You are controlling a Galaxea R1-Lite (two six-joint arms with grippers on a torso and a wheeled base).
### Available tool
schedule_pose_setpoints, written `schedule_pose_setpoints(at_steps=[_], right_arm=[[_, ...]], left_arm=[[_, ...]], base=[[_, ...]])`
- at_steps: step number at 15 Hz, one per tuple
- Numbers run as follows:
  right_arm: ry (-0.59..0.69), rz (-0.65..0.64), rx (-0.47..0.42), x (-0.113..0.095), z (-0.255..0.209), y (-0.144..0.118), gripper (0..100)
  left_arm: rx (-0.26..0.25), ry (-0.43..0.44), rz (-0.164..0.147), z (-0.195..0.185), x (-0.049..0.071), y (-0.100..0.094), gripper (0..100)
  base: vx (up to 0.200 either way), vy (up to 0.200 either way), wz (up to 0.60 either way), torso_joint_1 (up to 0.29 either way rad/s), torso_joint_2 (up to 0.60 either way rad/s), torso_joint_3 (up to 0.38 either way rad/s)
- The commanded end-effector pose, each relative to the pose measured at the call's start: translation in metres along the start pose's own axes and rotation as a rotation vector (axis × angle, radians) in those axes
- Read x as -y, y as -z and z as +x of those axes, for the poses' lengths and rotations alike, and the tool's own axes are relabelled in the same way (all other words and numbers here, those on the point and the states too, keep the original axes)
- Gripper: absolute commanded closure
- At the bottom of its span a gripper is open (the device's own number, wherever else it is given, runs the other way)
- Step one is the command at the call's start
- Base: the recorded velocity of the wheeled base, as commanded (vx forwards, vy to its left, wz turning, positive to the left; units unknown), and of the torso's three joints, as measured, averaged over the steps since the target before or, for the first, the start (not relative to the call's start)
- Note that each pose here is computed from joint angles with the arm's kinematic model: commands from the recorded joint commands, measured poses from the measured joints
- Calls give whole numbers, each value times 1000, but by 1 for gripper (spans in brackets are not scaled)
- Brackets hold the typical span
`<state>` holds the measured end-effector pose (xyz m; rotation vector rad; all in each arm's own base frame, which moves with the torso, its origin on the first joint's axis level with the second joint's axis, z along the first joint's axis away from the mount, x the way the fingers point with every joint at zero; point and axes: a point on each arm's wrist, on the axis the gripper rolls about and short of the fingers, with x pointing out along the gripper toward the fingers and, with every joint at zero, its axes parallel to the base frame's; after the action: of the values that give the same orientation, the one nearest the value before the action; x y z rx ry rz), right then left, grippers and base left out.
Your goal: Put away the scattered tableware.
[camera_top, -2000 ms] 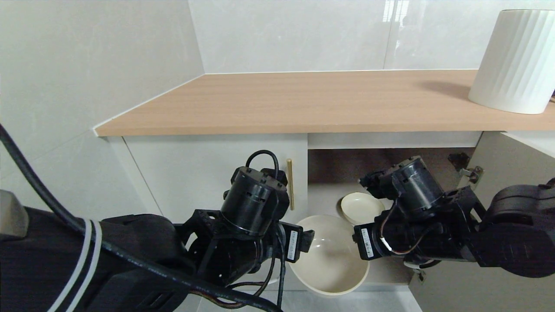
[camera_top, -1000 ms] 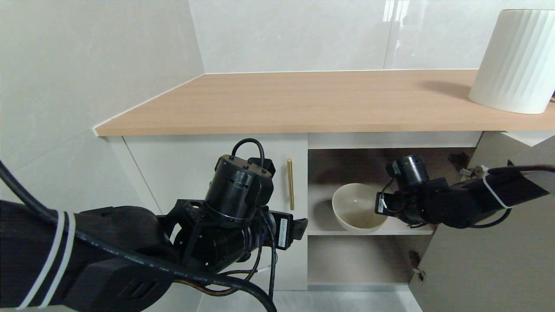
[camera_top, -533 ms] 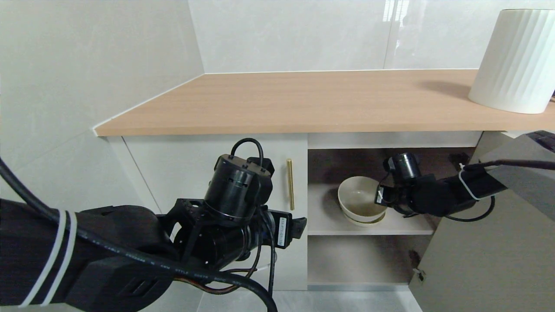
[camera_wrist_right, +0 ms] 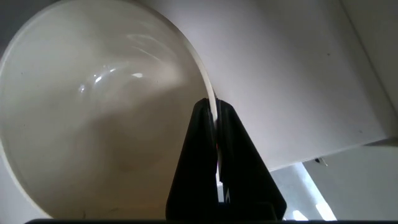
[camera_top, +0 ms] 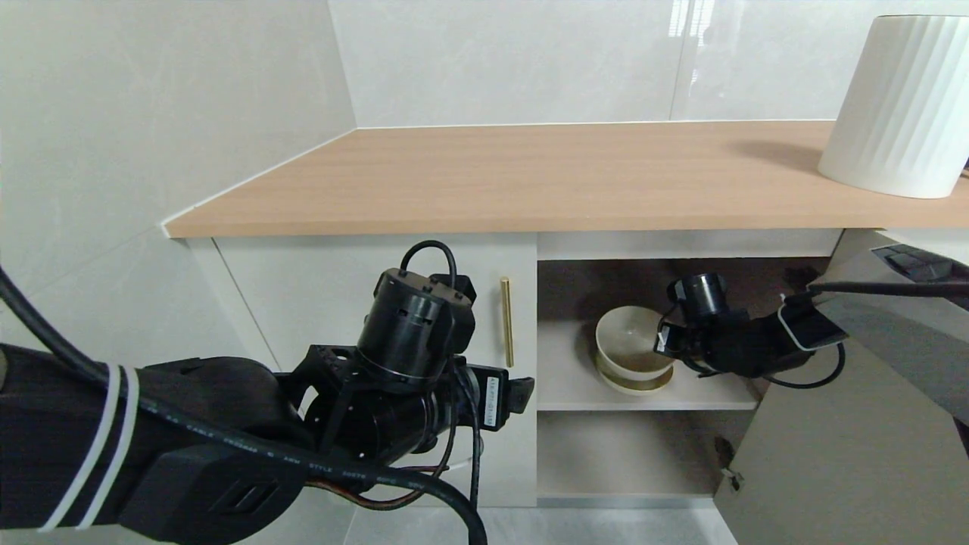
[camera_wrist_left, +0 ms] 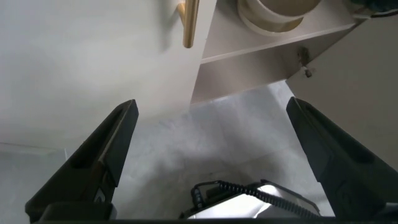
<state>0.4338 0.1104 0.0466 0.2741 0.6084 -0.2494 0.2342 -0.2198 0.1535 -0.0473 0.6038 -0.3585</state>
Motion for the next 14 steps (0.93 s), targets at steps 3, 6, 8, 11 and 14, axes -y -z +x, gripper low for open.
schedule_pose_setpoints(at_steps=[3,6,8,11,14], right_arm=[[1,-2,-8,-1,8,4,100],[1,-3,-8,-2,10,5,100],[2,-3,-6,-2,12,5,100],[4,-6,-10,-2,13,7,100],[1,-7,-11,-3,13,7,100]], left_arm=[[9,3,-5,0,0,-1,0],[10,4,-5,0,1,-1,0],[10,4,-5,0,1,-1,0],[12,4,-4,0,1,-1,0],[13,5,-5,0,1,-1,0]], base=[[0,0,0,0,0,0],[0,0,0,0,0,0],[0,0,0,0,0,0],[0,0,0,0,0,0],[0,0,0,0,0,0]])
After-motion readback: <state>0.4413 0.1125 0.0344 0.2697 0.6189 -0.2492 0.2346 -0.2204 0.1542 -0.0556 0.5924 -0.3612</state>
